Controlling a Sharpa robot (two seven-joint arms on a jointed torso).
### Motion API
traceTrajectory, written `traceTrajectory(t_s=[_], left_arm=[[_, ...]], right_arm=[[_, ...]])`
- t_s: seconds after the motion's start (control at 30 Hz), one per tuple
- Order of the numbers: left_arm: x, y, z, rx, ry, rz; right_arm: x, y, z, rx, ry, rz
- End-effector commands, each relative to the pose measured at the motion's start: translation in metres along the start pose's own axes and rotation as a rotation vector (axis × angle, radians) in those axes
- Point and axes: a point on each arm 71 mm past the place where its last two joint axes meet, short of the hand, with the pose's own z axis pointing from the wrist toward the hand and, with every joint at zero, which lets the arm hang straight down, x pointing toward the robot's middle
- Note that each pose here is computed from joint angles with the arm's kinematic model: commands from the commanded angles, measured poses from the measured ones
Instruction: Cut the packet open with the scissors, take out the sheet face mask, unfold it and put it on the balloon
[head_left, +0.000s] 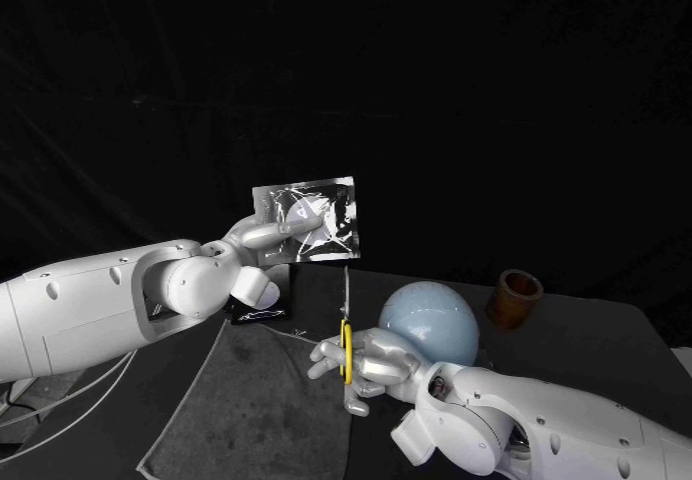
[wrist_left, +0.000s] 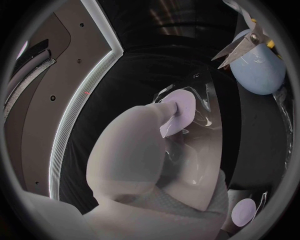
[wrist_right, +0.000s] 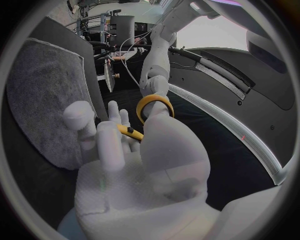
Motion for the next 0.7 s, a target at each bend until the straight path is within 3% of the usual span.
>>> traceTrajectory(t_s=[0.03,0.7], left_arm=[[0.0024,-0.0018,0.0005,0.009,0.012,0.002],[0.0035,-0.0015,-0.0003,0.005,0.022,-0.001]], right_arm=[[0.0023,0.0024,-0.0009,-0.022,0.024,-0.008],[-0.0037,0.0023,-0.0006,-0.014,0.013,-0.003]])
